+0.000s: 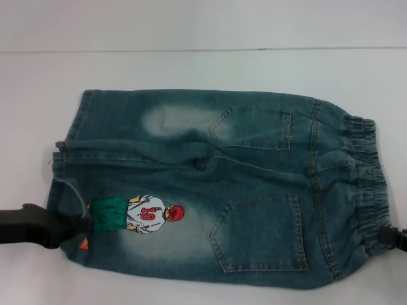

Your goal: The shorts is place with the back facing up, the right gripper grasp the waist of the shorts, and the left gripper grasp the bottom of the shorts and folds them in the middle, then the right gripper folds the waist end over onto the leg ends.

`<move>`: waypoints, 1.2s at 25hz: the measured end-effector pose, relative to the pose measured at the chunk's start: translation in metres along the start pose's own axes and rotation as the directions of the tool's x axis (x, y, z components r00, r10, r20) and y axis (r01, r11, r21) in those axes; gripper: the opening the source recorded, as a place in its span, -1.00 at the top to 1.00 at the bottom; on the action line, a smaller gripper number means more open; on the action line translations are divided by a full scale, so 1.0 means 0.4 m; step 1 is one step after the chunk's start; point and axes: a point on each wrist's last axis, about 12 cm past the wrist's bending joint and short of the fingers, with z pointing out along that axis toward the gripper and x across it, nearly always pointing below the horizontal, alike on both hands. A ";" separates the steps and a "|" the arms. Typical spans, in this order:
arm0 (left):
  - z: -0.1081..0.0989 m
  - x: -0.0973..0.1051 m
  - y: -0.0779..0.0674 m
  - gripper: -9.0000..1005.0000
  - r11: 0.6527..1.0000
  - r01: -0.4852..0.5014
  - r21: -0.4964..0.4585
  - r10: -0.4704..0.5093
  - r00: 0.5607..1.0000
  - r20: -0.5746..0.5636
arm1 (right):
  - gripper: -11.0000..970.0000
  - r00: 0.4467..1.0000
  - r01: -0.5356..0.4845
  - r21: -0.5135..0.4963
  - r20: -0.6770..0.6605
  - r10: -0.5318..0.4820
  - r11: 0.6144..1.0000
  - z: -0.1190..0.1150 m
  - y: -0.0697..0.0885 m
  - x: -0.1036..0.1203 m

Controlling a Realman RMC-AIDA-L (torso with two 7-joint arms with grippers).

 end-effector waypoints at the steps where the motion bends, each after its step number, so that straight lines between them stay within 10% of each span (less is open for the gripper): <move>1: 0.000 -0.001 0.000 0.89 1.000 -0.001 0.000 0.001 1.000 0.001 | 0.75 1.000 -0.001 -0.002 0.001 0.001 1.000 0.000 0.000 -0.001; 30: -0.037 -0.016 0.005 0.89 1.000 0.027 -0.013 -0.023 0.971 0.237 | 0.78 0.969 -0.033 -0.098 0.241 0.056 0.995 -0.013 0.022 -0.063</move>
